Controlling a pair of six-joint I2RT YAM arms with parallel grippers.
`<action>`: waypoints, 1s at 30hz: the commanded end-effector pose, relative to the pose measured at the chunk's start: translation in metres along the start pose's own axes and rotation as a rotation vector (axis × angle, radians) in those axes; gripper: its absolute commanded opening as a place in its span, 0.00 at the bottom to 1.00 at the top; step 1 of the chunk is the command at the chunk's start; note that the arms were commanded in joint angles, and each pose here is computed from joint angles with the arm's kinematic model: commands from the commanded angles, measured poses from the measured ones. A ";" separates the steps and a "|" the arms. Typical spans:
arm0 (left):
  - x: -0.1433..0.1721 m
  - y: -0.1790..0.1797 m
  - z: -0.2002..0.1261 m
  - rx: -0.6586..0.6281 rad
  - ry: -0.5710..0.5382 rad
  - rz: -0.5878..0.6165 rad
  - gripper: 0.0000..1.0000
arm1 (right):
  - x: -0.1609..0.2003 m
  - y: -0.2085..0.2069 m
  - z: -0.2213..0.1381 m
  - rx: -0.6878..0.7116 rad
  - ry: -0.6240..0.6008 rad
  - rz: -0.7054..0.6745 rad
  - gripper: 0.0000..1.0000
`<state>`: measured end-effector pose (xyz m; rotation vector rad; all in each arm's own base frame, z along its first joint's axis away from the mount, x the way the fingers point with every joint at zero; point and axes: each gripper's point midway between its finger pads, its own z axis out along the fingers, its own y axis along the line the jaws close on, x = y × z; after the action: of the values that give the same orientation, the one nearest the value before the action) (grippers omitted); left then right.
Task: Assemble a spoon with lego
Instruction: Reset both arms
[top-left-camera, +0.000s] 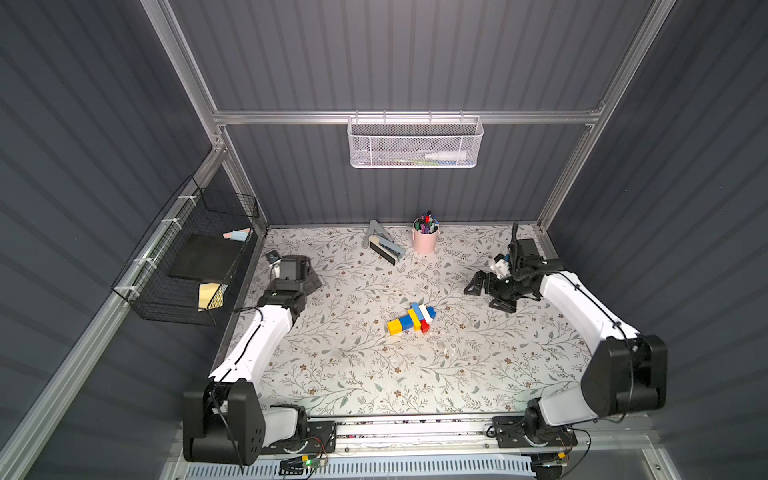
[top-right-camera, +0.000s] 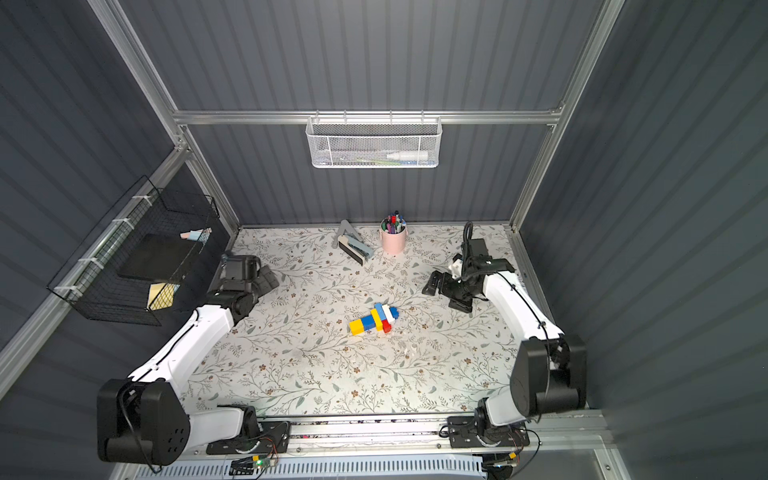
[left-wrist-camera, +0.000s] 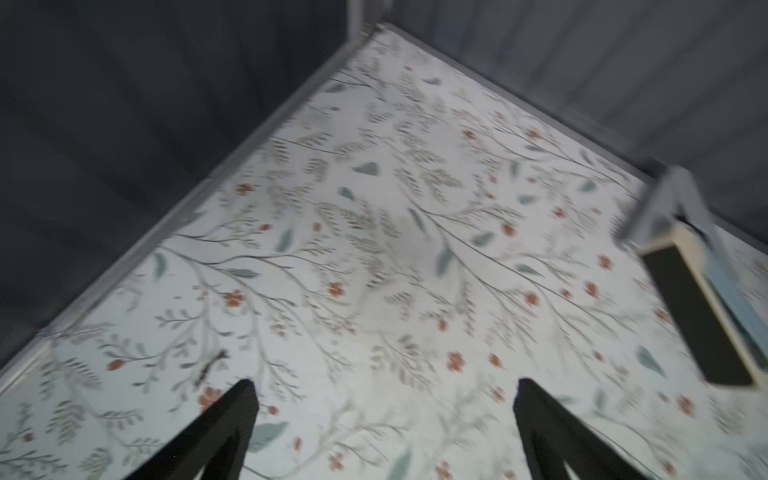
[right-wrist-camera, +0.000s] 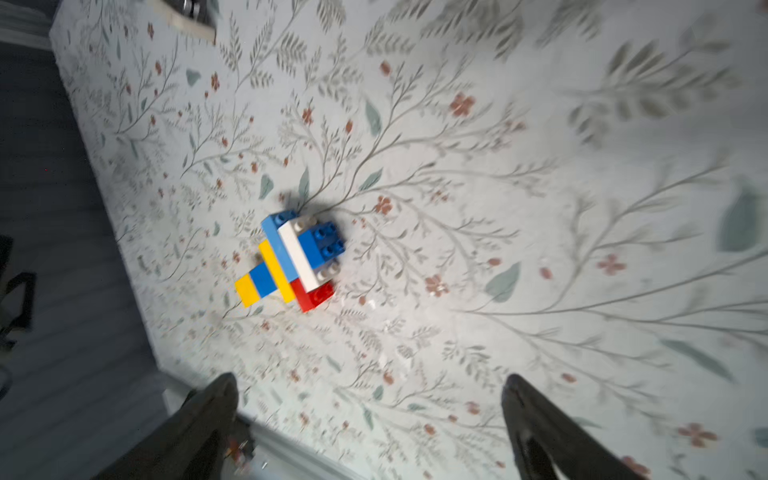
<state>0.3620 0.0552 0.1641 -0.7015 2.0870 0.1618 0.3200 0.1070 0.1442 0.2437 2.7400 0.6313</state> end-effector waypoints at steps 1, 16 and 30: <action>-0.039 0.009 -0.012 0.037 -0.333 0.032 0.99 | -0.033 -0.051 0.003 0.261 -0.242 -0.059 0.99; 0.049 -0.046 0.049 0.390 -0.324 0.253 0.99 | -0.056 -0.128 -0.030 0.459 -0.888 -0.220 0.99; 0.054 -0.045 0.052 0.348 -0.338 0.260 0.99 | -0.089 -0.131 0.017 0.369 -0.875 -0.223 0.99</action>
<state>0.3966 0.0136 0.0902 -0.1943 1.8260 0.0259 0.3851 -0.0225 0.0716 0.2184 2.0439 -0.0778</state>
